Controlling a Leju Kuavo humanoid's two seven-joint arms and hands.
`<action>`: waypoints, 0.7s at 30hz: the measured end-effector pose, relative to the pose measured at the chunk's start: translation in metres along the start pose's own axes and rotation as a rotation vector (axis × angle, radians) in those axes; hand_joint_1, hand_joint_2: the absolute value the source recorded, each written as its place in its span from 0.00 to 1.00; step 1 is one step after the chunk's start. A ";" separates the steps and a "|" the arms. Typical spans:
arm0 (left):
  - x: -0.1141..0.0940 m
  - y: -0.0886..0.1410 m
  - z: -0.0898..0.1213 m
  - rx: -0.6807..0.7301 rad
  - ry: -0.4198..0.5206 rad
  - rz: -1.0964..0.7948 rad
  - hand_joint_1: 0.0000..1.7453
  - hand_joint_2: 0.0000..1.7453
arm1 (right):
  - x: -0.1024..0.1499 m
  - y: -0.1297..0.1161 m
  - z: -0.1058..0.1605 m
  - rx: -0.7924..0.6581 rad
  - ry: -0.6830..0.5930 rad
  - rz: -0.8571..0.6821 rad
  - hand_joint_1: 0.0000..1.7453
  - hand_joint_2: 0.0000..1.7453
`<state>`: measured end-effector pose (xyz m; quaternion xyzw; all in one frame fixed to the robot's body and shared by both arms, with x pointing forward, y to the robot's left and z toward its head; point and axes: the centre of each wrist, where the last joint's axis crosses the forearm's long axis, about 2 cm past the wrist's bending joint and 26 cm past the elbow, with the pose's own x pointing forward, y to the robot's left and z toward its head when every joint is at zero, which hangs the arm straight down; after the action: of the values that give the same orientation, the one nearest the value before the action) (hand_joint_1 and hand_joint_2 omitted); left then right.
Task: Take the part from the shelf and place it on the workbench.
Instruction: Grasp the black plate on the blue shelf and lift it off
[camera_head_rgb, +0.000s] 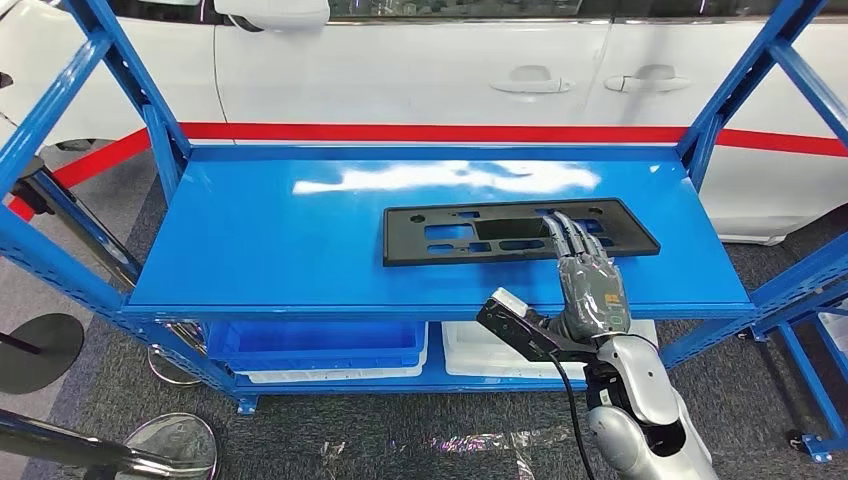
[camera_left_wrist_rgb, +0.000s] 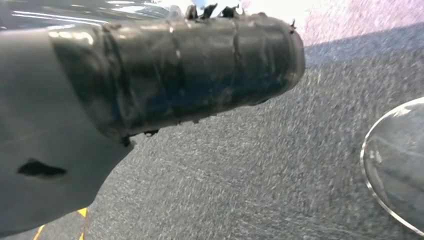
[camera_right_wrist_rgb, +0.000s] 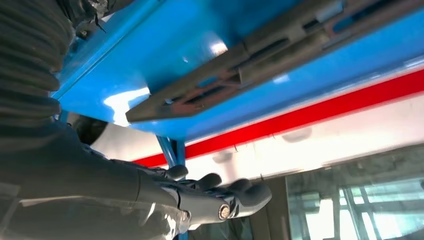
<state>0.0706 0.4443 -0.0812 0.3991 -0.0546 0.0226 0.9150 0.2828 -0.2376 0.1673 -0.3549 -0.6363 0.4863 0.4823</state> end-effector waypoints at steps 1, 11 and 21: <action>0.001 0.002 -0.001 0.000 -0.005 0.001 0.00 0.00 | 0.000 0.002 -0.001 0.007 -0.001 0.004 0.00 1.00; -0.004 0.005 -0.004 -0.017 -0.009 -0.002 0.00 0.00 | -0.009 0.015 -0.006 0.071 0.009 0.036 0.00 1.00; -0.006 0.002 -0.003 -0.039 -0.012 -0.004 0.00 0.00 | -0.025 0.024 -0.020 0.095 0.038 0.122 0.00 1.00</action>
<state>0.0650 0.4479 -0.0819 0.3814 -0.0597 0.0175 0.9223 0.3090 -0.2486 0.1390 -0.3790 -0.5803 0.5377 0.4802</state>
